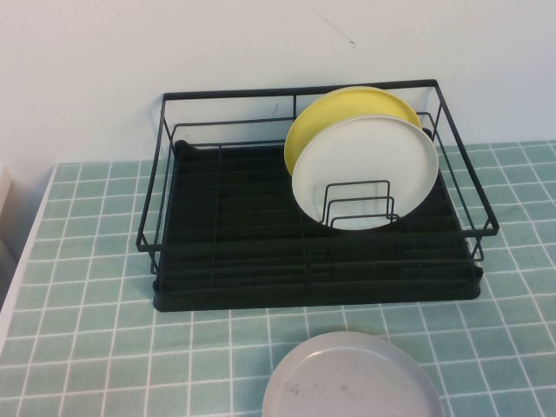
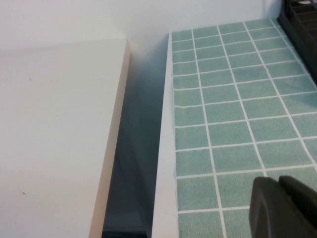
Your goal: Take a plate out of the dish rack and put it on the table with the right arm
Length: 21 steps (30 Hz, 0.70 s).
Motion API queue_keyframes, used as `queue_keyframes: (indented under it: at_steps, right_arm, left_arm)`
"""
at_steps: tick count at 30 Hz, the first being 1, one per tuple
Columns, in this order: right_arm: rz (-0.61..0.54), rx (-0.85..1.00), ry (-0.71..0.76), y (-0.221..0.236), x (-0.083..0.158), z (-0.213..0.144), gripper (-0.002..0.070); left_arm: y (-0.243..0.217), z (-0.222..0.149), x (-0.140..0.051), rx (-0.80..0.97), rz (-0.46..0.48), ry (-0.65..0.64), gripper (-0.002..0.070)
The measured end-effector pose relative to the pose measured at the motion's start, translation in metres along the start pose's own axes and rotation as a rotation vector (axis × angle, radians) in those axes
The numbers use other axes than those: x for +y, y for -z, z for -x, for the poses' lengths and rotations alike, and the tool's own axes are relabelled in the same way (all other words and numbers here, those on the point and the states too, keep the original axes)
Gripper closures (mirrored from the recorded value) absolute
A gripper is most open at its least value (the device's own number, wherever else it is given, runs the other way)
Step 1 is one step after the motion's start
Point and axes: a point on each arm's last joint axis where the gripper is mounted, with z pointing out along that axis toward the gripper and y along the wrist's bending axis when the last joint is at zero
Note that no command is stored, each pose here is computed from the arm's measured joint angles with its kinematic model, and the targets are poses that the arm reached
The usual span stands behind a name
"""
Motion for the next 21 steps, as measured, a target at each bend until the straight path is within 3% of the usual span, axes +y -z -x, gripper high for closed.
queue_keyframes:
  at_steps: [4, 8, 14, 21]
  right_arm:
    - [-0.134, 0.057, -0.028, 0.005, 0.000, -0.037, 0.0678]
    - [-0.243, 0.088, -0.040, 0.013, -0.003, -0.047, 0.0678]
    - [-0.217, 0.263, -0.104, 0.016, 0.002, -0.063, 0.0678]
    - [-0.192, 0.275, -0.101, 0.016, 0.003, -0.064, 0.0678]
  left_arm:
    - [0.000, 0.000, 0.000, 0.000, 0.000, 0.000, 0.0678]
    - [0.000, 0.000, 0.000, 0.000, 0.000, 0.000, 0.0678]
    - [0.000, 0.000, 0.000, 0.000, 0.000, 0.000, 0.0678]
    - [0.000, 0.000, 0.000, 0.000, 0.000, 0.000, 0.0678]
